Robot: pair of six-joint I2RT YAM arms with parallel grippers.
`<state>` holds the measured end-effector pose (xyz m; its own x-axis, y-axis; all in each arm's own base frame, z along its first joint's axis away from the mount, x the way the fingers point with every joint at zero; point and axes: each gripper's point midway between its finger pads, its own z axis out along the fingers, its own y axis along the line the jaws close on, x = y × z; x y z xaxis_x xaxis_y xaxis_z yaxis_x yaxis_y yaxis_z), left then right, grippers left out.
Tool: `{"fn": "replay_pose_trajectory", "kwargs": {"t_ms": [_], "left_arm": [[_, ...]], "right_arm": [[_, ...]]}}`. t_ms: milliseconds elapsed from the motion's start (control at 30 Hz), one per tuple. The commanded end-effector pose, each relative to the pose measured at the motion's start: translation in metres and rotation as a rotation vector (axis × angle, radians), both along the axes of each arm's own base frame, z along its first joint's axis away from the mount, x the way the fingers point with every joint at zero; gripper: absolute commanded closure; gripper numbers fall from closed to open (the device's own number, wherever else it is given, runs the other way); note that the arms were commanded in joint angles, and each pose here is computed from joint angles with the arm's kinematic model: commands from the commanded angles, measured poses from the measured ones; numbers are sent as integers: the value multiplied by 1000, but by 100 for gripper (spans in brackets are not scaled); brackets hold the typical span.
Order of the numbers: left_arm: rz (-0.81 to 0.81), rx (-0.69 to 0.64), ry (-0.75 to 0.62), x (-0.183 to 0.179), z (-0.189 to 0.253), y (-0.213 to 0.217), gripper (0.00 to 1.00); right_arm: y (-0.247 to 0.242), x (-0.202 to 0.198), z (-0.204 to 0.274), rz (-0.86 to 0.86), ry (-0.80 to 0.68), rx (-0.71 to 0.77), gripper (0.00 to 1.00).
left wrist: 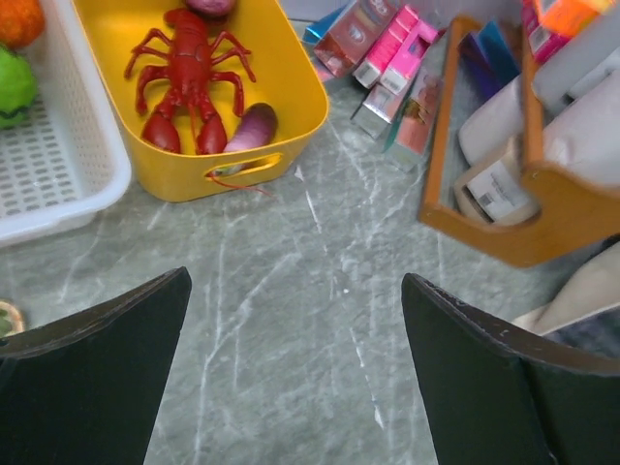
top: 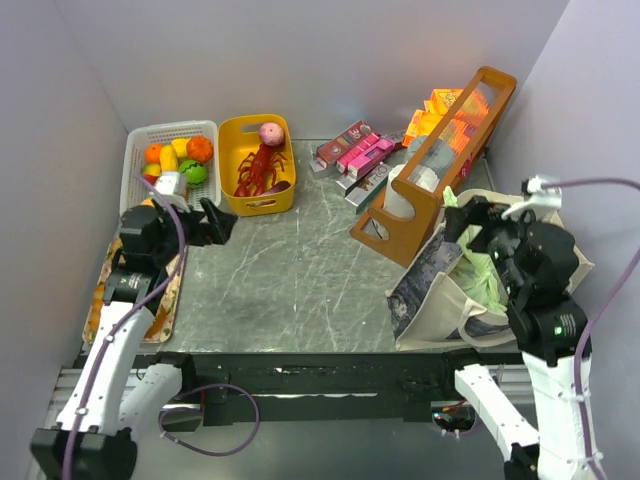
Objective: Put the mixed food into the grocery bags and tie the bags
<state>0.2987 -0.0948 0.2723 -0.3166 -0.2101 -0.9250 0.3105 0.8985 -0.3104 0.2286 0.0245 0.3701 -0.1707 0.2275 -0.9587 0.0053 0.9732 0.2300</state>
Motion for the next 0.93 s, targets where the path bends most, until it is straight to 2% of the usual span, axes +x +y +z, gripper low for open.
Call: {"fn": "replay_pose_trajectory", "kwargs": {"t_ms": [0,67,100,133,200,267,300,367,533,900], "left_arm": [[-5,-230,-32,6,35,24,4],[79,-268,-46,7,46,51,4],[102,-249,-66,6,52,56,4],[143,-229,-62,1,53,62,4],[182,-156,-117,-7,75,70,4],[224,-87,-139,-17,89,78,4],[229,-67,-175,-27,99,77,4],[263,-38,-209,-38,111,81,4],[303,-27,-255,-61,125,82,4],[375,-41,-266,-66,135,92,4]], "right_arm": [[39,9,49,180,-119,-43,1],[53,18,41,198,-65,-97,1],[52,20,47,171,-62,-136,1],[72,21,41,230,-40,-161,1],[88,22,40,290,-60,-161,1],[92,17,53,315,-142,-116,1],[94,17,41,327,-137,-122,1],[87,11,43,315,-178,-111,0],[86,16,20,343,-143,-104,0],[71,15,17,319,-153,-76,0]]}}
